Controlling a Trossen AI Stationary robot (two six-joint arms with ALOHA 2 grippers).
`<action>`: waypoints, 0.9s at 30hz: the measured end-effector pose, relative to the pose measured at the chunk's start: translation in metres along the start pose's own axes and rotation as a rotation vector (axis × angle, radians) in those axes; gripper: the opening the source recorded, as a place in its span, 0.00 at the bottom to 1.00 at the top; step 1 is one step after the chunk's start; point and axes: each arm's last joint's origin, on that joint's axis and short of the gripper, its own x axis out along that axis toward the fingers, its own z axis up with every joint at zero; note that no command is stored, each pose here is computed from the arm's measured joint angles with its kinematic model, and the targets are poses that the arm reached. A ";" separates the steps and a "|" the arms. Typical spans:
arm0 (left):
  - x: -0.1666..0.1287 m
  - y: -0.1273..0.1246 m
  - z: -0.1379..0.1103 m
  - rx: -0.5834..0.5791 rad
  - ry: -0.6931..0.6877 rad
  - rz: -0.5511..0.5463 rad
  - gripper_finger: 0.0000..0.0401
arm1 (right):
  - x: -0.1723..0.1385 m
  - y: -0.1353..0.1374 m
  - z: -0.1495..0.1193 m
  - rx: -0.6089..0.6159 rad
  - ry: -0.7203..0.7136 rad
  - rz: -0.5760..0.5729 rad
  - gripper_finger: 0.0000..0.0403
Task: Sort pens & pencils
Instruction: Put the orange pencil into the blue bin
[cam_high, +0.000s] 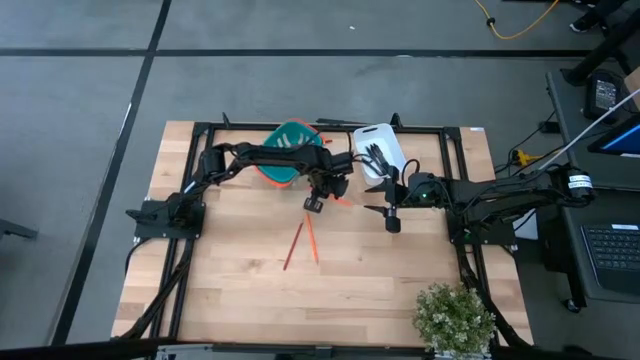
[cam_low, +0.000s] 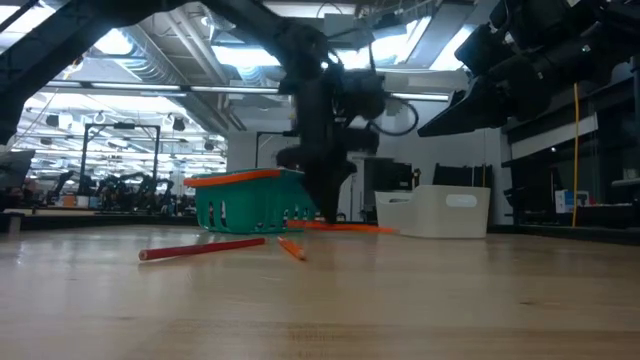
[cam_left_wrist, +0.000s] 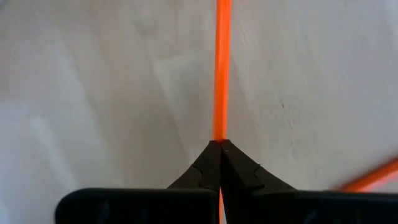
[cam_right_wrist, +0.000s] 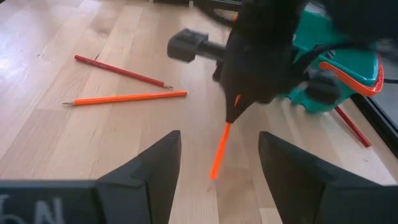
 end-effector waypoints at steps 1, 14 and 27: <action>-0.005 0.001 0.002 -0.001 -0.003 0.002 0.01 | 0.000 0.000 0.000 0.000 0.000 0.000 0.54; -0.031 -0.004 0.017 0.016 -0.041 -0.055 0.00 | 0.000 0.001 -0.004 -0.002 0.045 0.008 0.54; -0.033 -0.009 0.006 -0.056 0.143 0.024 0.00 | 0.000 0.001 -0.005 0.081 0.047 0.005 0.54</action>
